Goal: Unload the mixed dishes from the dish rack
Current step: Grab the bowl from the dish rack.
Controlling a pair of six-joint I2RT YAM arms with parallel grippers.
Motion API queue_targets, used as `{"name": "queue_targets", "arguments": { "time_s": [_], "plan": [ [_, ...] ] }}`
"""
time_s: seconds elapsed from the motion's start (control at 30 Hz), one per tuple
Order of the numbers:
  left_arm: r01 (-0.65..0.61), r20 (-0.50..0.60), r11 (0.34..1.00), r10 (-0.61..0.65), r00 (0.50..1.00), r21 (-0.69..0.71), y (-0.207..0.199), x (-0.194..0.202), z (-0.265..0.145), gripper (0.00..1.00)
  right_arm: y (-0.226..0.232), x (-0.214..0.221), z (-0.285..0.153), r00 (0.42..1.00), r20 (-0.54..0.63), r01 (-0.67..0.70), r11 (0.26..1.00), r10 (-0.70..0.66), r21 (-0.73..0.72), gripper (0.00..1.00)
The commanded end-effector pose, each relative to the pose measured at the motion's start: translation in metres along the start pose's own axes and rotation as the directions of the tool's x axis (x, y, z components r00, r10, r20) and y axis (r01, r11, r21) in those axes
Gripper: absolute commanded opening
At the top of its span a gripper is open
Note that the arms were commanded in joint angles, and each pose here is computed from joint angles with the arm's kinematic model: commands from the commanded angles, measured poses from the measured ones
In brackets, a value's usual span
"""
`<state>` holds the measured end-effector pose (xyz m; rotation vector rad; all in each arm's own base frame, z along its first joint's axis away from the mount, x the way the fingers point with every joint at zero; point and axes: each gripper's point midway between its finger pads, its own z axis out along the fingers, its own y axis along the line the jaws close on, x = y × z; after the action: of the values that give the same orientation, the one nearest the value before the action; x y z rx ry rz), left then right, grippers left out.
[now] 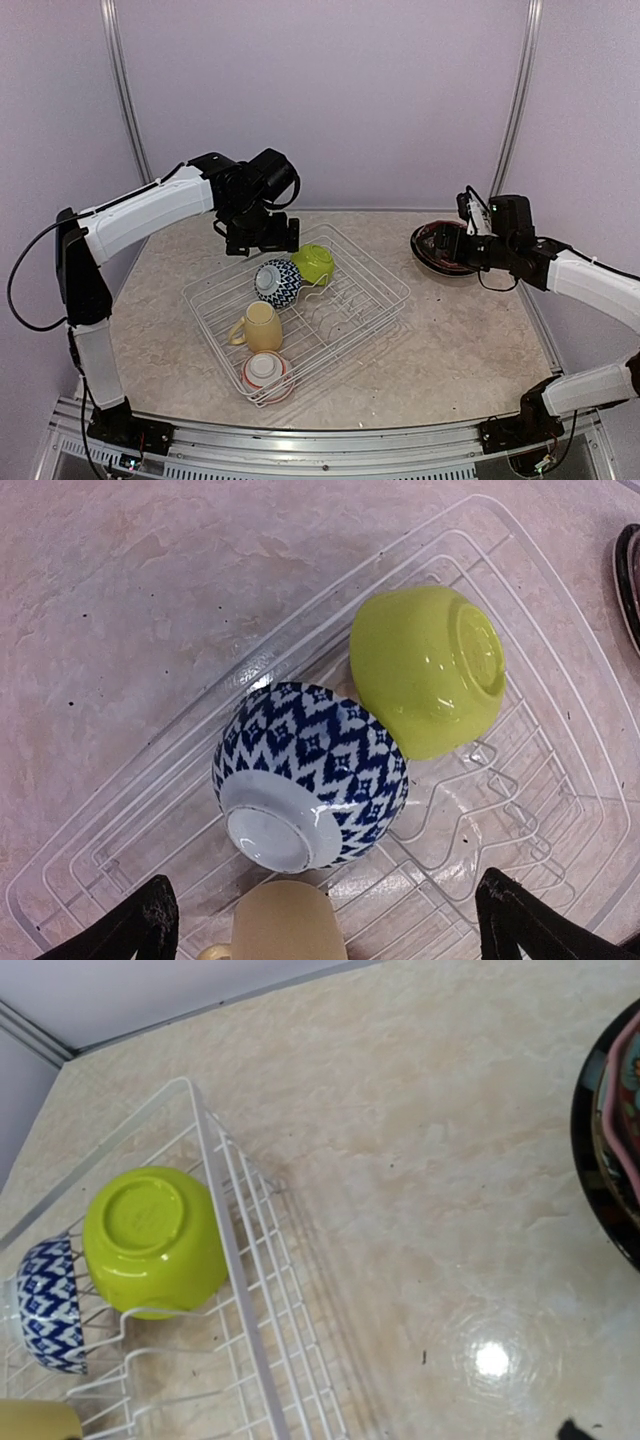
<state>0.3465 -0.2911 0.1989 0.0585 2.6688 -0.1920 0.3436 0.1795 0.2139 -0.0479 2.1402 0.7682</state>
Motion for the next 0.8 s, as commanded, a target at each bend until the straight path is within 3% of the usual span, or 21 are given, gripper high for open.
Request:
{"name": "queue_targets", "arguments": {
  "time_s": [0.0,0.47,0.77],
  "plan": [
    [0.09,-0.029,0.981,-0.096,0.995,-0.17,0.015,0.006,0.018,0.99,0.008,-0.009,0.001,1.0,0.022,0.01,1.0,-0.01,-0.005,1.0],
    [0.274,0.079,0.892,-0.264,0.961,-0.358,0.005,0.017,0.042,0.99,0.01,-0.003,0.01,0.999,-0.006,0.035,0.999,-0.035,-0.025,1.0],
    [0.23,0.085,0.852,-0.216,0.973,-0.471,0.01,0.025,0.067,0.99,0.008,0.003,0.005,1.0,0.01,0.029,0.999,-0.028,-0.031,1.0]
  ]
}}
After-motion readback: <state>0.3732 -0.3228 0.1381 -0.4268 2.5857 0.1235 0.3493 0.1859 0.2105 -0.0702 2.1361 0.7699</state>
